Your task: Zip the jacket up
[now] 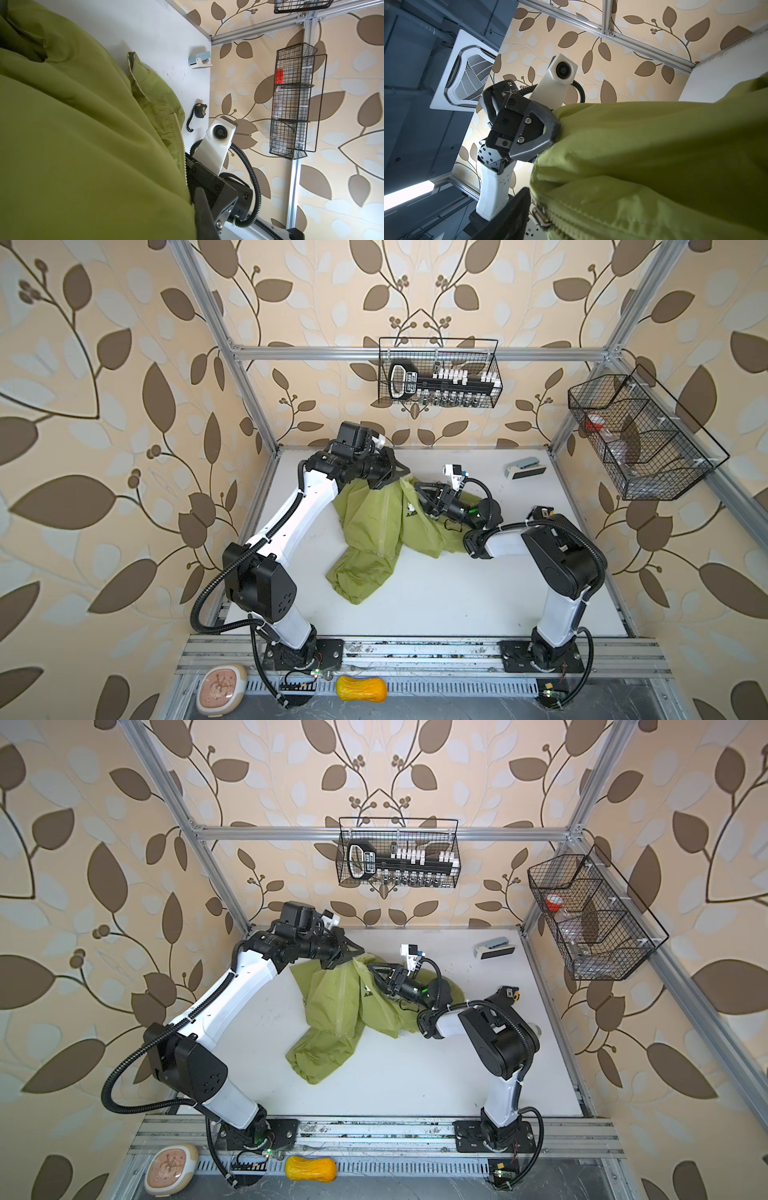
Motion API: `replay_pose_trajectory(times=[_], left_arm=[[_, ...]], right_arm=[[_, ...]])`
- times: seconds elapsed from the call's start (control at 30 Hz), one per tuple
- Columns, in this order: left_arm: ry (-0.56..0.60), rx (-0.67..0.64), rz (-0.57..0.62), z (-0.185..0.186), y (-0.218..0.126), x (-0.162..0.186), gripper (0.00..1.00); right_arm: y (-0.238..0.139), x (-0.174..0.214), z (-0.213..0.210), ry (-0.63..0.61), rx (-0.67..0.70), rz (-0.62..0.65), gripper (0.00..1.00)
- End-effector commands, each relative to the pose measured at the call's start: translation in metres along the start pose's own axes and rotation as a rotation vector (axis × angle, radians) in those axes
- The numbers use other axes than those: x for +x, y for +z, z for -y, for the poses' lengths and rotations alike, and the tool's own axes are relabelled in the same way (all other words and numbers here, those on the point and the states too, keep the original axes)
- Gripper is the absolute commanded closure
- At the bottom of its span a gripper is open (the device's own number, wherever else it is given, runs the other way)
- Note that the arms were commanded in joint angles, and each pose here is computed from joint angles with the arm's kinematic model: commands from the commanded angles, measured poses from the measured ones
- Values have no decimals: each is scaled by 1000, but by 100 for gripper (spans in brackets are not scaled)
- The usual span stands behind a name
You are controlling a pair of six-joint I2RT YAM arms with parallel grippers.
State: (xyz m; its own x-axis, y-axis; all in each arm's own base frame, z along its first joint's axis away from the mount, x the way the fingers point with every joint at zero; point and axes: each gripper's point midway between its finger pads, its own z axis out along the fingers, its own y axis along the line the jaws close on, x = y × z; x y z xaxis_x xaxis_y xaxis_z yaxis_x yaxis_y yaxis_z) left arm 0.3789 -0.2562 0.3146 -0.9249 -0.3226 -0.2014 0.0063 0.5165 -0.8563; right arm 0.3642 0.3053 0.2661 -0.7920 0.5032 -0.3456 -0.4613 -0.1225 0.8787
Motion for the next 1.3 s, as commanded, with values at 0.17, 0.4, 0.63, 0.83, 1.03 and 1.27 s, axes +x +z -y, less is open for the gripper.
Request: replay_pose_trajectory(times=[0.17,0.4,0.63,0.83,1.03,1.27], left_arm=[[74,122,36,38,-21,-4,100],[75,135,42,42,-24,-4,100],[69,153,48,45,-28,-6,100],[62,158,38,43,-26,-5,100],[56,157,37,41,-24,-5,100],[60,166,48,44,-27,-8,100]], right_arm=[[-2,-10,-55,-27,-125,26,33],[-8,-13,-61,-28,-130,30,41],[-22,-14,-60,-34,-106,44,49],[-23,-13,-64,-35,-113,29,60],[-22,-11,-65,-35,-117,19,67],[-24,-7,-64,-36,-113,8,76]])
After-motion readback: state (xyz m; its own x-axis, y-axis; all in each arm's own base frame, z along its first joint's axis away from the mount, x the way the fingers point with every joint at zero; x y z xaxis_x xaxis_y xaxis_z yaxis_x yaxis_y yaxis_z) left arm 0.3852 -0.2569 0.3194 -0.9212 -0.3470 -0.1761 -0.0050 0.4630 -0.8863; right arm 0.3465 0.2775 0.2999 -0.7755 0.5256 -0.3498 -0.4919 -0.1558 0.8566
